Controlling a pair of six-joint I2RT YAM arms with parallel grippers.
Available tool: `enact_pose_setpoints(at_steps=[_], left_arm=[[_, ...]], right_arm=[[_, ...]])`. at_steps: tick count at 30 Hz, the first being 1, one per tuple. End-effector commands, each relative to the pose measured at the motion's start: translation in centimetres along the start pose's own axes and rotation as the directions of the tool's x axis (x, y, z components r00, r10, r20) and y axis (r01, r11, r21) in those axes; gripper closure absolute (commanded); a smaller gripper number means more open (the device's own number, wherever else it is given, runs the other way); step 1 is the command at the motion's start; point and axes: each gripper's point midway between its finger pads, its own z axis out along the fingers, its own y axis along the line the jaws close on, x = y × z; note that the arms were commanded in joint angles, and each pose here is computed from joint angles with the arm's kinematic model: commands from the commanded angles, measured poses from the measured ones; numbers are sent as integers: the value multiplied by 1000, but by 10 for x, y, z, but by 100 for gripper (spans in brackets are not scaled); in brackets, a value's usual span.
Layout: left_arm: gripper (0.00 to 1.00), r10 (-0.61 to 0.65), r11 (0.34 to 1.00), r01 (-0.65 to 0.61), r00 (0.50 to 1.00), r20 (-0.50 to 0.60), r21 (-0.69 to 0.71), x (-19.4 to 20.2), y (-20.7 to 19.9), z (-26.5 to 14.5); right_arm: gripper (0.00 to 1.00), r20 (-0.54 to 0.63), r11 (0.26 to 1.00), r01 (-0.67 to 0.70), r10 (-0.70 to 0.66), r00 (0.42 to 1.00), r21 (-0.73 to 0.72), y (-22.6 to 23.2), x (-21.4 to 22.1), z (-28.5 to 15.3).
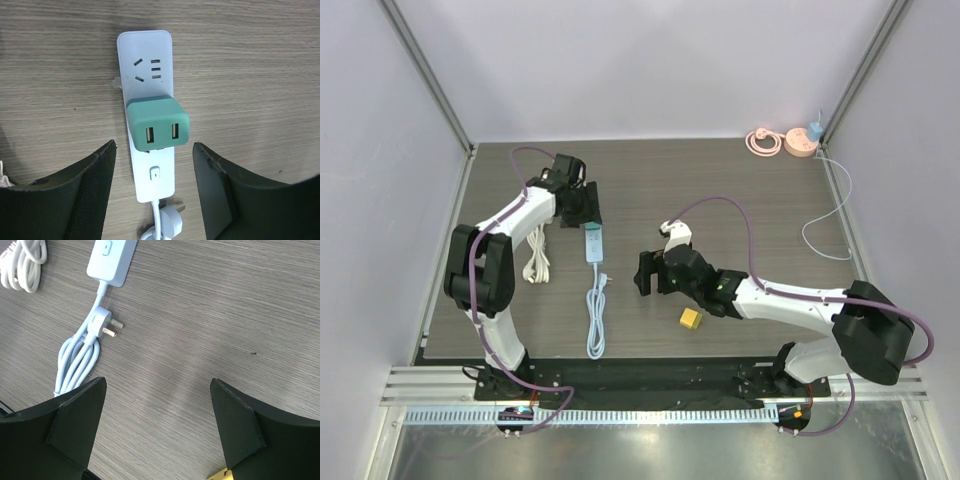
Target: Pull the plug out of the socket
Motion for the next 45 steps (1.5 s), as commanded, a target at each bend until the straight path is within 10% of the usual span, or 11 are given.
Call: enact_pose_setpoints(at_steps=[1, 22, 28, 37, 45], left_arm=[[38, 40, 999, -39, 997, 73, -12, -21, -1, -3], [83, 186, 980, -190, 981, 57, 64, 12, -65, -13], [79, 238, 965, -241, 971, 35, 105, 33, -89, -20], [29, 236, 969, -245, 960, 151, 39, 10, -79, -54], [47, 0, 987, -18, 994, 107, 162, 16, -43, -59]], right_arm=[[9, 75, 996, -51, 56, 996, -70, 18, -26, -9], [9, 87, 986, -103, 92, 992, 131, -17, -30, -23], [9, 104, 970, -126, 106, 989, 209, -43, -39, -38], [9, 68, 973, -110, 98, 993, 205, -44, -40, -30], [8, 43, 976, -94, 87, 995, 196, -28, -85, 10]])
